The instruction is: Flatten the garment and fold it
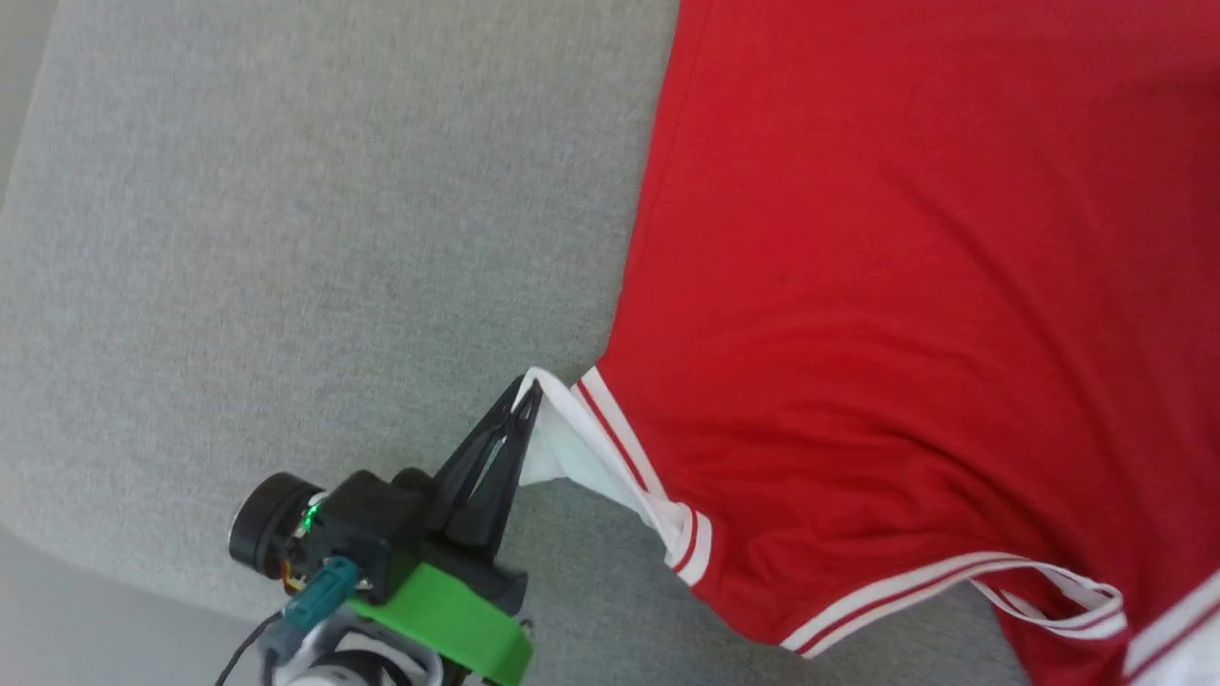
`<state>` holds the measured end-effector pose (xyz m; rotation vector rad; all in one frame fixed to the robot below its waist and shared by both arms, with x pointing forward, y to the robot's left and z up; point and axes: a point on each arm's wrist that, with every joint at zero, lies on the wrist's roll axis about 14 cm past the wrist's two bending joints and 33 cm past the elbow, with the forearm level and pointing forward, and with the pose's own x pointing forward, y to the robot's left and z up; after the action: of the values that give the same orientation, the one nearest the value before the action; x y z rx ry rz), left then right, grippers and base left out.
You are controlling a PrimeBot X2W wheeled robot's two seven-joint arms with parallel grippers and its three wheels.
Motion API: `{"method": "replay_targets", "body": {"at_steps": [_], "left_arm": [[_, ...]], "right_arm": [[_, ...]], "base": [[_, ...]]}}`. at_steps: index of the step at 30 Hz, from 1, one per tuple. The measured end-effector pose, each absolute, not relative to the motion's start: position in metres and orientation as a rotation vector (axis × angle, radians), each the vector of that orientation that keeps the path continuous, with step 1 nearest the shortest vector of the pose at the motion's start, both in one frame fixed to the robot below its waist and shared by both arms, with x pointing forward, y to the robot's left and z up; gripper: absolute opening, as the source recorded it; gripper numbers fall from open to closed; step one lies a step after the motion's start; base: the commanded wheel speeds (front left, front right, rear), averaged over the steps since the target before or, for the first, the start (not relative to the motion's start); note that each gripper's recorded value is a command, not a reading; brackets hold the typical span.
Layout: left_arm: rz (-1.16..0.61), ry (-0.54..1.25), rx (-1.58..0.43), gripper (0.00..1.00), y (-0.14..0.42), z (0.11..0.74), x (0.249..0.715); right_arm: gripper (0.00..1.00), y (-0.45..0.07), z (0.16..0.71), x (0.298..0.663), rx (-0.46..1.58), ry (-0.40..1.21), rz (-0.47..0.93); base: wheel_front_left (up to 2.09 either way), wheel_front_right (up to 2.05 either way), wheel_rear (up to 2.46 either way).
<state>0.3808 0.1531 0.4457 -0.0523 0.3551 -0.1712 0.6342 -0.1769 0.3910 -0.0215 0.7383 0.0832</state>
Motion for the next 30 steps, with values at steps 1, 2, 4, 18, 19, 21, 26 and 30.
{"method": "replay_targets", "body": {"at_steps": [1,2,4,18,19,21,26,30], "left_arm": [[-0.164,0.345,-0.054,0.00,0.155,0.450,0.380],[-0.159,0.334,-0.063,0.00,0.156,0.454,0.378],[-0.149,0.325,-0.079,0.00,0.157,0.459,0.373],[-0.209,0.267,-0.131,0.00,0.136,0.475,0.348],[-0.219,0.261,-0.131,0.00,0.134,0.476,0.347],[-0.233,0.246,-0.137,0.00,0.129,0.479,0.347],[-0.263,0.237,-0.155,0.00,0.118,0.483,0.345],[-0.280,0.222,-0.151,0.00,0.114,0.487,0.343]], "right_arm": [[0.00,-0.183,0.396,0.627,-0.020,0.727,0.076],[0.00,-0.189,0.401,0.619,-0.012,0.714,0.066],[0.00,-0.202,0.405,0.598,0.001,0.709,0.047],[0.00,-0.306,0.393,0.353,0.250,0.784,-0.312],[0.00,-0.312,0.389,0.332,0.272,0.802,-0.343],[0.00,-0.322,0.383,0.300,0.313,0.815,-0.393],[0.00,-0.312,0.358,0.260,0.442,0.818,-0.411],[1.00,-0.299,0.369,0.272,0.435,0.731,-0.360]], "base": [[0.00,0.00,0.00],[0.00,0.00,0.00],[0.00,0.00,0.00],[0.00,0.00,0.00],[0.00,0.00,0.00],[0.00,0.00,0.00],[0.00,0.00,0.00],[0.00,0.00,0.00]]}}
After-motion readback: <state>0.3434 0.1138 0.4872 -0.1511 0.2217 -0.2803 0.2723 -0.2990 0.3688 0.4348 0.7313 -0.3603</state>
